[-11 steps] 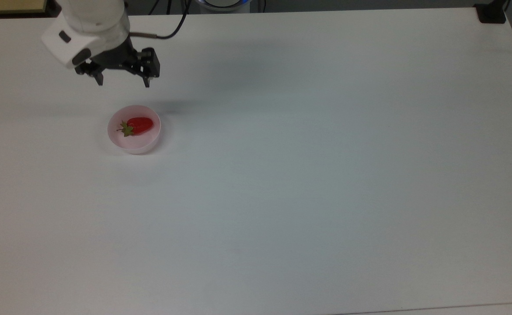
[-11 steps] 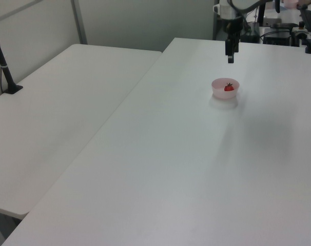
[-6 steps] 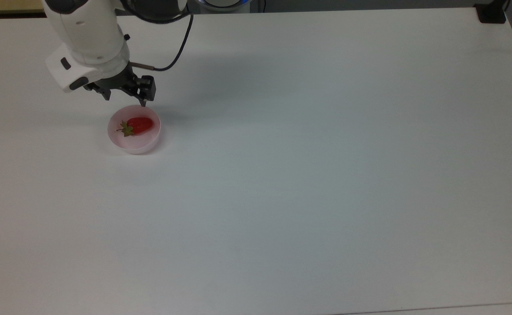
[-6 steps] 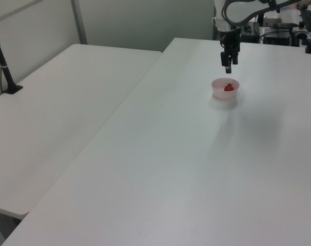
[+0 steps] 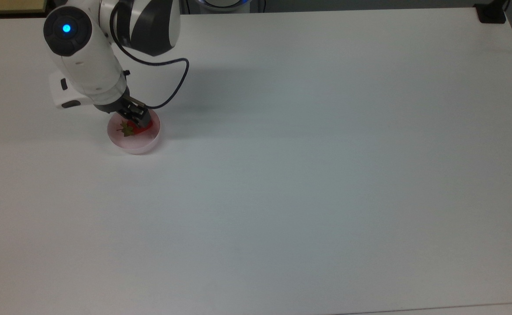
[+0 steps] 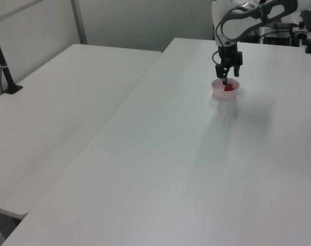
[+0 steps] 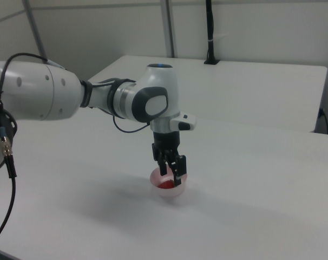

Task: Pick up strawberry from bowl
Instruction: 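Lower the gripper into the pink bowl around the red strawberry, then close the gripper on the red strawberry inside the bowl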

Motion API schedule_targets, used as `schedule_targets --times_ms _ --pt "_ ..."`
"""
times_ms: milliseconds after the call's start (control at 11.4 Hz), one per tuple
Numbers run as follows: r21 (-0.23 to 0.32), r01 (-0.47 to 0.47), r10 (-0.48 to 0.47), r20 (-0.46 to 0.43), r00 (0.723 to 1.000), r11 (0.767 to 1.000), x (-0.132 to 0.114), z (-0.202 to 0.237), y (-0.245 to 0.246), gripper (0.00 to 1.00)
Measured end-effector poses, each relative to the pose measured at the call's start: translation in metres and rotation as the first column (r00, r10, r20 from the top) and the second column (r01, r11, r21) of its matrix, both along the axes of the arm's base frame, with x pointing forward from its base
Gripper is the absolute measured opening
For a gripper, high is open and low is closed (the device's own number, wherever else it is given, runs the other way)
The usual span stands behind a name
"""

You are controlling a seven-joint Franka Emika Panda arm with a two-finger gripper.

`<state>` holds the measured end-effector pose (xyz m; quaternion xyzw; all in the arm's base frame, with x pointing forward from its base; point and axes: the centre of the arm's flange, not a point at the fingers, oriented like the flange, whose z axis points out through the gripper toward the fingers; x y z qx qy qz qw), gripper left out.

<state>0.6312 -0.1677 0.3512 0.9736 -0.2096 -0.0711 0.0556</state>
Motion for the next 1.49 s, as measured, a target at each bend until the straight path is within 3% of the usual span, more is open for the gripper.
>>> schedule_targets --times_ms 701,1226,1489 --pt "-0.011 0.062 -0.061 0.031 0.998 0.998 0.009 -0.028 0.004 0.80" --pt "-0.035 0.035 -0.034 0.015 0.999 0.999 0.000 0.012 0.002 0.85" --pt "-0.031 0.026 -0.026 0.014 1.000 0.999 0.001 0.011 0.007 0.85"
